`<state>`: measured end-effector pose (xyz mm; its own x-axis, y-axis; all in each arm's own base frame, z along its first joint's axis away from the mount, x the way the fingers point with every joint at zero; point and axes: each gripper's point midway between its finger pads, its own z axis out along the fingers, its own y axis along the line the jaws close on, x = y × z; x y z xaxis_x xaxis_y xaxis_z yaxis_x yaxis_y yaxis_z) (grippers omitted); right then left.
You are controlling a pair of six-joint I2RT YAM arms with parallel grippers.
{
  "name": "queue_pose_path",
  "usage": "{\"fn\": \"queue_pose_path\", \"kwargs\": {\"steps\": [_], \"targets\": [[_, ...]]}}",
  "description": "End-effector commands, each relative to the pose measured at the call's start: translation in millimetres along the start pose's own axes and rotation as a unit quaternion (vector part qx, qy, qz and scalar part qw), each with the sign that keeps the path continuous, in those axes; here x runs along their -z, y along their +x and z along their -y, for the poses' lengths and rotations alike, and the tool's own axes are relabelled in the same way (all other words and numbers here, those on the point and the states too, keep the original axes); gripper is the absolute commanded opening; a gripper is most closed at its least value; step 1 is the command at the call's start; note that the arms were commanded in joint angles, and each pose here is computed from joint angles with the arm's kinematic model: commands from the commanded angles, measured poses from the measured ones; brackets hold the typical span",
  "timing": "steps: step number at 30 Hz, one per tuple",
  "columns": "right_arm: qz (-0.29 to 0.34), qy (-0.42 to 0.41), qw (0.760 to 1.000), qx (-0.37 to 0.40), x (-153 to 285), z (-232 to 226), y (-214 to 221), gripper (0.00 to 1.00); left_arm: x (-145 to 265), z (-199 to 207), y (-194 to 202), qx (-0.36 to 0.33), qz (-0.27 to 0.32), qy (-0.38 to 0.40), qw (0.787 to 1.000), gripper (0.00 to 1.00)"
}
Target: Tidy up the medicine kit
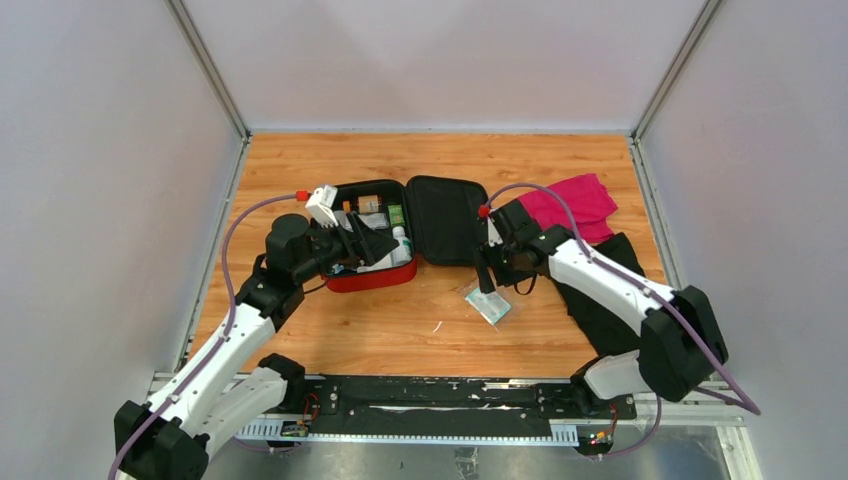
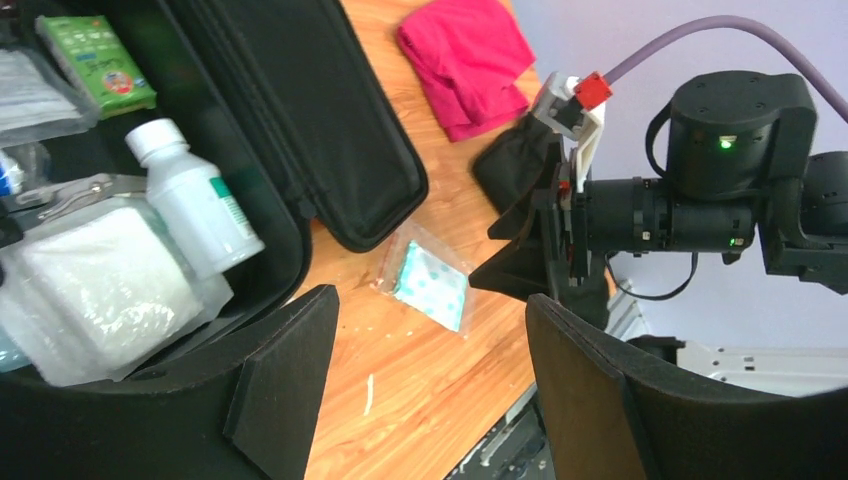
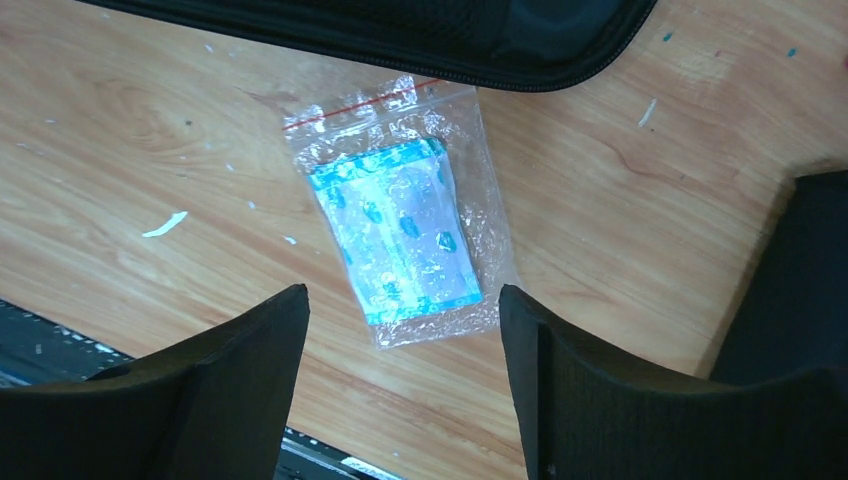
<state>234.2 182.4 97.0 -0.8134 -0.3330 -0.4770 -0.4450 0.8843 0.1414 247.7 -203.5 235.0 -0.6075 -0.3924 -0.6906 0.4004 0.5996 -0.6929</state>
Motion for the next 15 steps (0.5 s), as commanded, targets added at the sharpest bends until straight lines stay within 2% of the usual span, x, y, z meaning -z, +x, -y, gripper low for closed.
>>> {"fn": "queue_pose_path", "kwargs": {"steps": [1,6,15], "targets": [[-0.061,0.004,0.998,0.031,-23.0,4.3,19.5,0.72,4.2,-7.9,-0.2,-0.02,-0.013,-0.035,0.999,0.74],[-0.094,-0.005,0.995,0.03,-46.1,3.4,35.2,0.63,6.4,-10.2,3.7,-0.015,-0.015,-0.038,0.999,0.74],[-0.101,0.028,0.994,0.035,-61.0,17.9,44.3,0.57,6.7,-13.2,9.5,-0.009,-0.024,-0.04,0.999,0.74]]}}
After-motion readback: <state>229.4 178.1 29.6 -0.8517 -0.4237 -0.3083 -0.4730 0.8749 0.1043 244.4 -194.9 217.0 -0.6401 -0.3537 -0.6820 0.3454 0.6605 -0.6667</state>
